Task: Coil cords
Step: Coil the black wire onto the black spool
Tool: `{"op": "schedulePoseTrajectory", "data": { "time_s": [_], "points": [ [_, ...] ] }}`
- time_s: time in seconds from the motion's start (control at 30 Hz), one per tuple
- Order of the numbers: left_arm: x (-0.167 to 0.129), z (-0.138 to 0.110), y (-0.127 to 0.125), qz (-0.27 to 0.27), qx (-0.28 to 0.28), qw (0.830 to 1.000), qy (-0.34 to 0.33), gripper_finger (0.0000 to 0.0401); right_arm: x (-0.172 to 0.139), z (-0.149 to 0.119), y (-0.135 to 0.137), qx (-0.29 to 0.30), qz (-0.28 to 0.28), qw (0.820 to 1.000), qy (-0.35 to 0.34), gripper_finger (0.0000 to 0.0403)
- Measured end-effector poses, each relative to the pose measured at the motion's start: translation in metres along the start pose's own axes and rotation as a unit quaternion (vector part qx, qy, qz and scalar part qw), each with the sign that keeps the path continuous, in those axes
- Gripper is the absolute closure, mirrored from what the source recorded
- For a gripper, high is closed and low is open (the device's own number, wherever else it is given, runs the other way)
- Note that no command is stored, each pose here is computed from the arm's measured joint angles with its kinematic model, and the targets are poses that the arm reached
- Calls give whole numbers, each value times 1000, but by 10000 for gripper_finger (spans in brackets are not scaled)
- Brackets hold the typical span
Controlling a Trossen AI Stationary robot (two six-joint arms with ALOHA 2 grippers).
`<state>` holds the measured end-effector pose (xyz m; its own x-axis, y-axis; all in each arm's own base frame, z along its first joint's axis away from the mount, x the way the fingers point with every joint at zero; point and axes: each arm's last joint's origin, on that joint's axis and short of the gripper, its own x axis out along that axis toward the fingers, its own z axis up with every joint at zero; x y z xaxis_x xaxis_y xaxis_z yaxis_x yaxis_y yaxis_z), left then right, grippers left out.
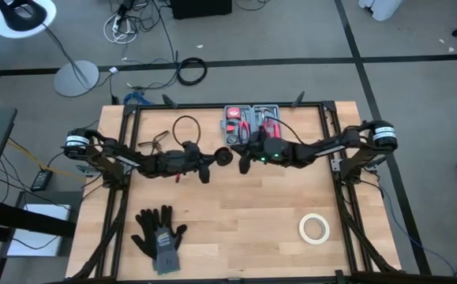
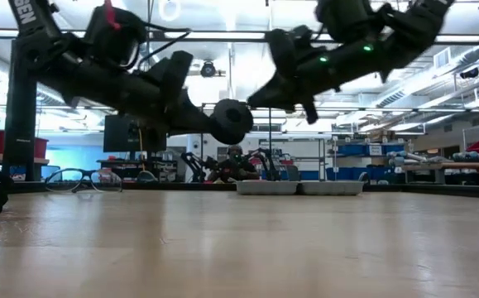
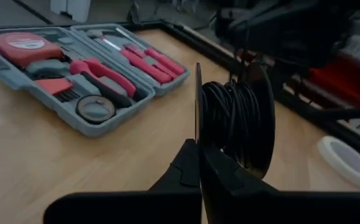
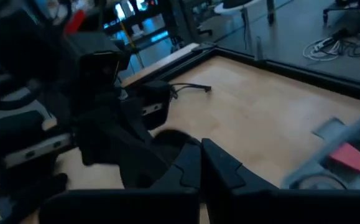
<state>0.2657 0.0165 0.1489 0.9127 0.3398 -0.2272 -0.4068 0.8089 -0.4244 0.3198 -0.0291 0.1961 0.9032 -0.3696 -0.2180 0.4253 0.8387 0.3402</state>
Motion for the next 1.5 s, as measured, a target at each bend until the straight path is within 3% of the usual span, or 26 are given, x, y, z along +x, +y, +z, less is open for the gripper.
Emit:
{"op": "schedulePoseTrajectory", "data": {
  "time_s": [0.27, 0.47, 0.77, 1.27, 1.5],
  "points": [
    [13, 8, -7, 58, 29, 998, 23, 401, 33, 7, 29, -42, 23, 999, 13, 403],
    [12, 6, -5, 77, 21, 997, 20, 401, 43, -3, 33, -54, 31, 998, 25, 392],
    [12, 6, -5, 78, 8, 997, 18, 401, 43, -2, 35, -77, 43, 996, 15, 356],
    [12, 6, -5, 79, 2, 997, 24, 401, 43, -3, 36, -78, 78, 994, 29, 343],
    [10, 3, -3, 76, -10, 997, 29, 401, 43, -4, 36, -77, 82, 993, 29, 308]
  ]
}}
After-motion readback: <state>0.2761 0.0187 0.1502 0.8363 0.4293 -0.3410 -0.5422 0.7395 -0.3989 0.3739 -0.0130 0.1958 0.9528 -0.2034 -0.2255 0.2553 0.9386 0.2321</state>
